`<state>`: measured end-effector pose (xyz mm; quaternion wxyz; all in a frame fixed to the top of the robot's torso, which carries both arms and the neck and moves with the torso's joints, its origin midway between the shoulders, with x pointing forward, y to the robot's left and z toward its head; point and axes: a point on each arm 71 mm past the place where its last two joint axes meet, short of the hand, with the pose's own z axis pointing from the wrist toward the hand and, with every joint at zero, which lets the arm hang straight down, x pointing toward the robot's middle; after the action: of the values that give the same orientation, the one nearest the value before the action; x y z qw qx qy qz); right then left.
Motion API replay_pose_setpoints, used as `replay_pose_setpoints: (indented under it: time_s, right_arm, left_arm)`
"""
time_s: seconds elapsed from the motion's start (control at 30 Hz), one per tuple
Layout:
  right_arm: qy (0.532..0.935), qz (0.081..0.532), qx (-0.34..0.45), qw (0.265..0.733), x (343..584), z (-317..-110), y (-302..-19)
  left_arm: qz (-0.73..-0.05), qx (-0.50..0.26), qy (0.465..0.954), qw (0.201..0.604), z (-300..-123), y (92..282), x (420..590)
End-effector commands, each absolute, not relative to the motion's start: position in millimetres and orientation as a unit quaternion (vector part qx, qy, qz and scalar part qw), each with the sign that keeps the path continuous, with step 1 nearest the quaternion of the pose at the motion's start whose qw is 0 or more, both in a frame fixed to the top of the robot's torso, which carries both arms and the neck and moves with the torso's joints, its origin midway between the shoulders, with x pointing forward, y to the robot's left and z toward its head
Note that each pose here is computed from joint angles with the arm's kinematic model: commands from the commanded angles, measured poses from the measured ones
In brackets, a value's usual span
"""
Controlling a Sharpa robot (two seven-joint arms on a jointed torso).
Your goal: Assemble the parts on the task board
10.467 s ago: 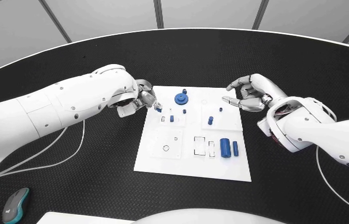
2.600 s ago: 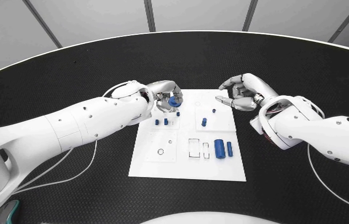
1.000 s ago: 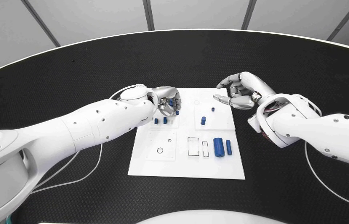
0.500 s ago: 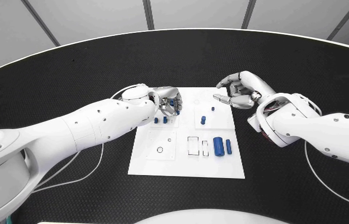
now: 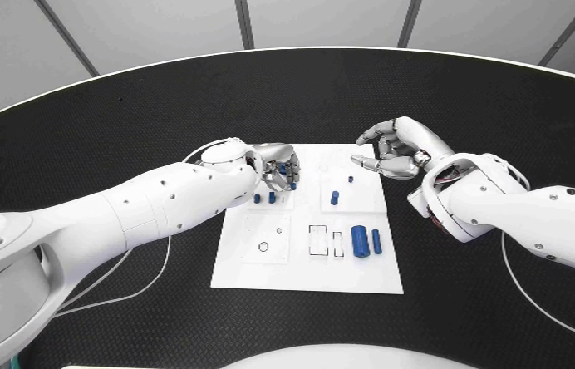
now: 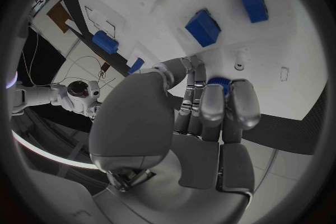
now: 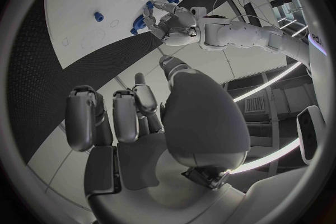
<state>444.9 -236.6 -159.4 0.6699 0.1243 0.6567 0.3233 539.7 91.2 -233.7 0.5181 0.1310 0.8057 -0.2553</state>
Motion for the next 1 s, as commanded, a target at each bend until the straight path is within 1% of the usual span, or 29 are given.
replay_pose_setpoints:
  time_s: [0.03,0.3,0.67,1.0]
  right_arm:
    - [0.657,0.323,0.124,0.670,444.9,-159.4,-236.6]
    - [0.657,0.323,0.125,0.670,444.7,-159.4,-237.0]
    - [0.656,0.323,0.125,0.670,444.7,-159.3,-237.5]
    - [0.656,0.322,0.125,0.671,444.9,-159.4,-237.7]
  left_arm:
    - [-0.254,0.132,0.807,0.516,-234.1,90.8,539.6]
    - [-0.254,0.133,0.809,0.513,-234.3,89.6,538.6]
    - [-0.249,0.126,0.807,0.521,-233.4,93.5,539.4]
    - [-0.251,0.125,0.804,0.524,-232.5,92.6,538.5]
